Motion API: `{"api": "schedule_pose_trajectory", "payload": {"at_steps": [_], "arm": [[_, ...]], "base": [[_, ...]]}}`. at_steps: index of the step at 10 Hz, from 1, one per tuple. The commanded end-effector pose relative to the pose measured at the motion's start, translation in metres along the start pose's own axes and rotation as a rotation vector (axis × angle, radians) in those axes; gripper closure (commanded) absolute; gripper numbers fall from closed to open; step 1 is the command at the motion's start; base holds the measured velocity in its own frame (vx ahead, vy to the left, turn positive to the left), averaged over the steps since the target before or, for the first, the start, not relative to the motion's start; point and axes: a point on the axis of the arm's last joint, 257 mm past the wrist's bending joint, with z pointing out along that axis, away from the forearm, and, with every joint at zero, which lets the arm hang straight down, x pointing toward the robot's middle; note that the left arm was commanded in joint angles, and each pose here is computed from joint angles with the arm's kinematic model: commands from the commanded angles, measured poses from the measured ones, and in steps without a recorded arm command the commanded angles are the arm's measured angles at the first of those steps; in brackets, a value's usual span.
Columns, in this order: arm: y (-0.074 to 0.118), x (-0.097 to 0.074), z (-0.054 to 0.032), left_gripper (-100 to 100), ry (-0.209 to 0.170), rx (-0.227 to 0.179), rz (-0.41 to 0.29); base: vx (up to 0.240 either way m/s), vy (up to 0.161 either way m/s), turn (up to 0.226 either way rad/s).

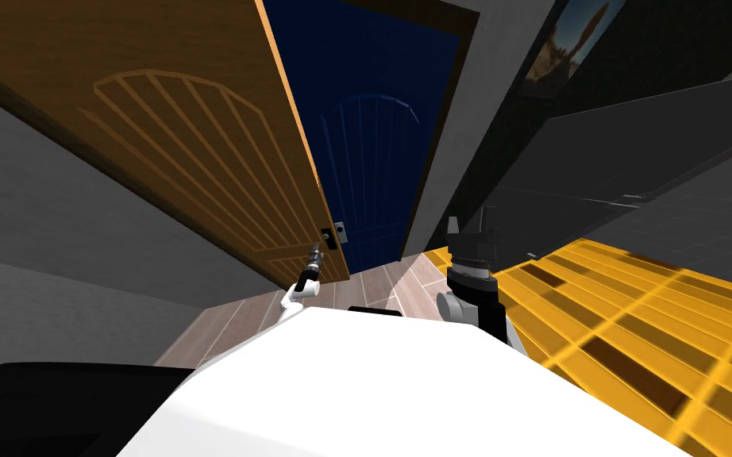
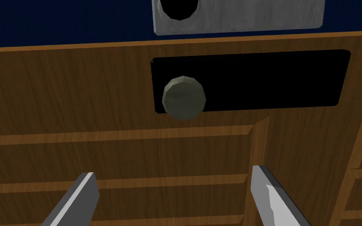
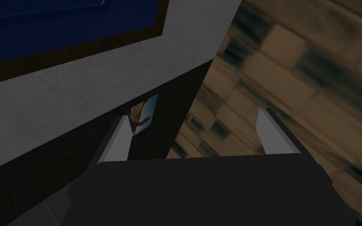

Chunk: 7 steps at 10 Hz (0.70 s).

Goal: Pull the door open

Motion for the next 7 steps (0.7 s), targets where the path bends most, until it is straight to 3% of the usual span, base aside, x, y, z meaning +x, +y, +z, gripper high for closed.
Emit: {"api": "schedule_pose_trajectory", "payload": {"at_steps": [1, 2, 4, 7], "arm": [[0.011, -0.023, -0.0069, -100, -0.038, -0.023, 0.014], [0.014, -0.032, -0.0091, -100, -0.051, -0.03, 0.019], [0.016, -0.035, -0.009, -100, -0.059, -0.032, 0.021], [0.007, -0.019, 0.0004, -100, -0.039, -0.01, 0.011]], "base": [[0.029, 0.071, 0.164], [0.095, 0.149, 0.16], [0.143, 0.102, -0.004], [0.234, 0.023, -0.079]]}}
